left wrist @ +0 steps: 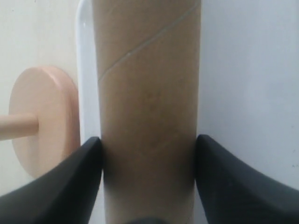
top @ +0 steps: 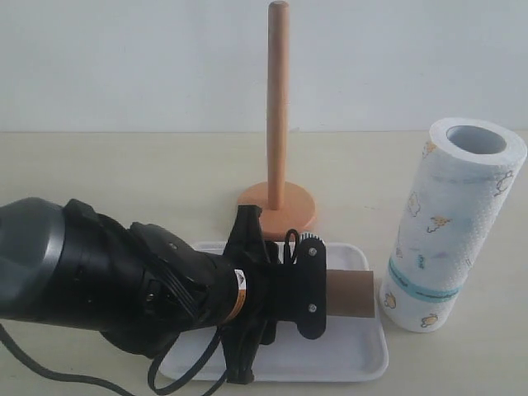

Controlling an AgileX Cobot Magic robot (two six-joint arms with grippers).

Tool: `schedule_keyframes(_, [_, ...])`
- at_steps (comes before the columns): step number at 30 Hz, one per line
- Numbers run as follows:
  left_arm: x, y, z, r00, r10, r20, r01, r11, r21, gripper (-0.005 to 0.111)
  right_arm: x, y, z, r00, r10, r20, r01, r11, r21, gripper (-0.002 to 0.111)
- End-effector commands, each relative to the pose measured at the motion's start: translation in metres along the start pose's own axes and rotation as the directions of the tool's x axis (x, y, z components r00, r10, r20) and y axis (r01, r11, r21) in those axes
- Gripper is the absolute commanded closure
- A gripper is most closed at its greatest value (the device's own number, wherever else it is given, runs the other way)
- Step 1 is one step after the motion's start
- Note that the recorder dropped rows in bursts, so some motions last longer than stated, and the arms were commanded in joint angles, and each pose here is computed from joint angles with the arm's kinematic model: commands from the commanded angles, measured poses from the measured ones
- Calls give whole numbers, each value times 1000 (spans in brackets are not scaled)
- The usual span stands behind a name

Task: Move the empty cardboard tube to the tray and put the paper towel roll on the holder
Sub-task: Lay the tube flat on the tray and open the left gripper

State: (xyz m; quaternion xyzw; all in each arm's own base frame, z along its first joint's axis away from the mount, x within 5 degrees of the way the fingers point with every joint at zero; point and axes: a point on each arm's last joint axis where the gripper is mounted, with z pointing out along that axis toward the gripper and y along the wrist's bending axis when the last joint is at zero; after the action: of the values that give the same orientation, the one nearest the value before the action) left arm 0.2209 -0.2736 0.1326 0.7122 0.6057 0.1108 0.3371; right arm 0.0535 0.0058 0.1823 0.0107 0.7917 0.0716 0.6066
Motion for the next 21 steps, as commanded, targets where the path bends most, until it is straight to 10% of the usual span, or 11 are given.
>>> schedule_keyframes(1, [-3, -1, 0, 1000, -6, 6, 6, 1000, 4, 103, -1, 0, 0, 1000, -2, 11, 2, 1000, 5, 108])
schedule_keyframes(21, [-3, -1, 0, 998, 64, 13, -64, 998, 8, 103, -1, 0, 0, 1000, -2, 11, 2, 1000, 5, 108])
